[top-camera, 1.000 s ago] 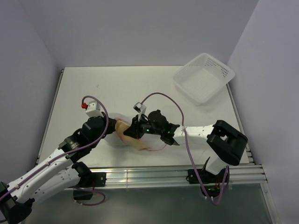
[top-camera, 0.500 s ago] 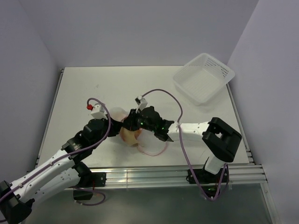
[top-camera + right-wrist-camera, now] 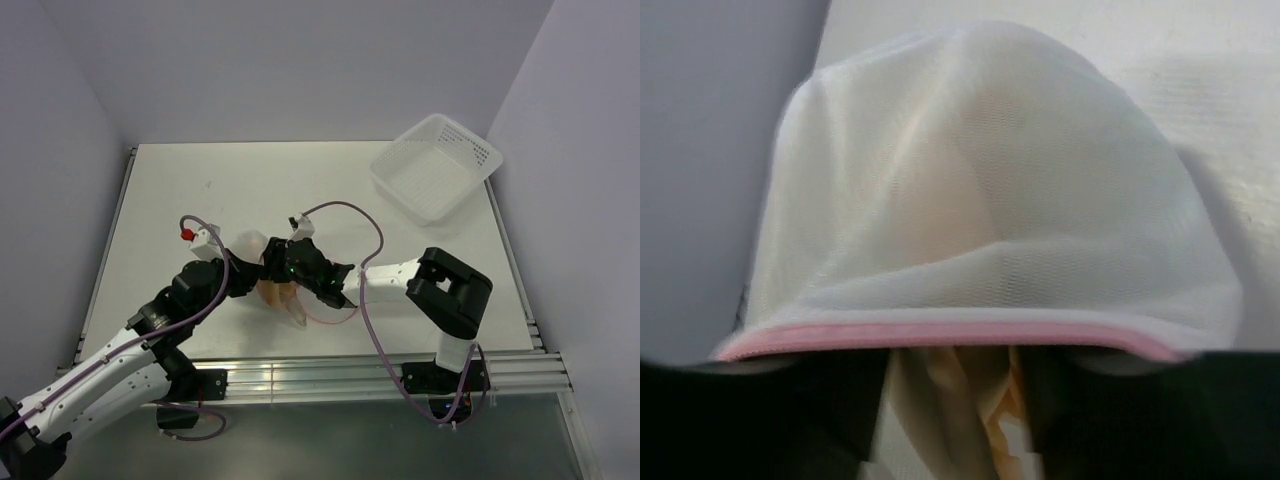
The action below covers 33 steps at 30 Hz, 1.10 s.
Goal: Place the bra in the laundry bag and zip it closed
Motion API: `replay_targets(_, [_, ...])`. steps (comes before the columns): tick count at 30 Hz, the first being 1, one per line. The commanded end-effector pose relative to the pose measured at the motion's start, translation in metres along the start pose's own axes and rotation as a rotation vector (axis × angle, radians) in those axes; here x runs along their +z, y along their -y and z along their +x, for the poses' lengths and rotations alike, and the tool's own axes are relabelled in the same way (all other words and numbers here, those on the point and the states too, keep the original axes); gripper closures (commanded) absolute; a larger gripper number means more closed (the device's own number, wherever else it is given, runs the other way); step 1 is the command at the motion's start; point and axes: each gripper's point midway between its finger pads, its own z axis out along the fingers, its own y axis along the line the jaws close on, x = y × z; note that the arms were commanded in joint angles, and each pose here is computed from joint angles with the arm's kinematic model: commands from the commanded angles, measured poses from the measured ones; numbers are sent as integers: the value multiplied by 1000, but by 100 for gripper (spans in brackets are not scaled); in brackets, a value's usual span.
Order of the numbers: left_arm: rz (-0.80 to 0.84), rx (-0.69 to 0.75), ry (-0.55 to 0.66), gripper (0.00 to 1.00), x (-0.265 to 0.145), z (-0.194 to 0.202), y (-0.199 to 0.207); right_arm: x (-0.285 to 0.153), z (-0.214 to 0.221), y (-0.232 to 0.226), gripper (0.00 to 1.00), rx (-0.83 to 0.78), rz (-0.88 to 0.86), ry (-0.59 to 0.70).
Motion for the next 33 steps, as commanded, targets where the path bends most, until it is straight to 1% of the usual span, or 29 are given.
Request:
replay_targets(1, [18, -30, 37, 100, -3, -13, 10, -16, -13, 1, 33, -62, 32, 24])
replay_targets(3, [-15, -22, 51, 100, -3, -15, 3, -29, -20, -7, 22, -127, 17, 10])
replay_targets(4, [-20, -19, 57, 100, -4, -16, 2, -35, -18, -3, 15, -159, 44, -27])
replay_targets(6, [-32, -12, 63, 100, -4, -18, 1, -50, -28, -8, 9, -221, 40, -30])
replay_targets(7, [-36, -8, 65, 100, -4, -19, 0, -57, -27, -4, 4, -244, 55, -56])
replay_targets(8, [-42, -4, 64, 100, -3, -19, -1, -66, -34, -8, 3, -261, 42, -53])
replay_targets(10, [-50, 0, 65, 100, -2, -19, -2, -77, -32, 1, 1, -281, 50, -80])
replay_targets(11, [-53, 2, 66, 100, -2, -19, -3, -85, -37, -2, 0, -279, 36, -73])
replay_targets(13, [-62, 6, 62, 100, -1, -18, -5, -96, -34, 9, 0, -300, 54, -98])
replay_targets(14, [-74, 8, 64, 100, -1, -17, -8, -106, -39, 9, 0, -301, 50, -79])
replay_targets(15, [-83, 12, 62, 100, -2, -16, -11, -113, -31, 29, 1, -311, 98, -92])
replay_targets(17, [-92, 16, 73, 100, -3, -18, -14, -130, -36, 39, 4, -288, 108, -65])
replay_targets(18, [-97, 18, 72, 100, -3, -17, -16, -138, -24, 62, 10, -280, 148, -87])
replay_targets(20, [-98, 22, 75, 100, -4, -17, -16, -157, -30, 76, 15, -232, 180, -38])
replay_targets(21, [-100, 20, 75, 100, -4, -17, -17, -165, -15, 100, 20, -224, 226, -61])
replay_targets(22, [-99, 23, 76, 100, -3, -17, -17, -174, -22, 101, 23, -179, 219, -16])
replay_targets(23, [-96, 21, 77, 100, -3, -18, -16, -178, -22, 109, 28, -155, 235, 0])
replay_targets(24, [-97, 24, 71, 100, -1, -17, -16, -184, -13, 125, 35, -129, 269, -6])
replay_targets(25, [-92, 22, 72, 100, 0, -17, -15, -189, -21, 129, 36, -105, 281, 42])
replay_targets(26, [-88, 23, 69, 100, 0, -17, -13, -192, -20, 136, 36, -94, 297, 48])
replay_targets(27, [-88, 25, 67, 100, 1, -17, -13, -195, -13, 148, 36, -77, 323, 41])
replay_targets(28, [-92, 29, 60, 100, 2, -15, -14, -196, -11, 151, 35, -65, 319, 35])
replay_targets(30, [-95, 29, 59, 100, 3, -15, -14, -195, -5, 162, 27, -45, 331, 16])
replay_targets(33, [-92, 27, 60, 100, 3, -15, -14, -189, 8, 166, 27, -17, 307, -34])
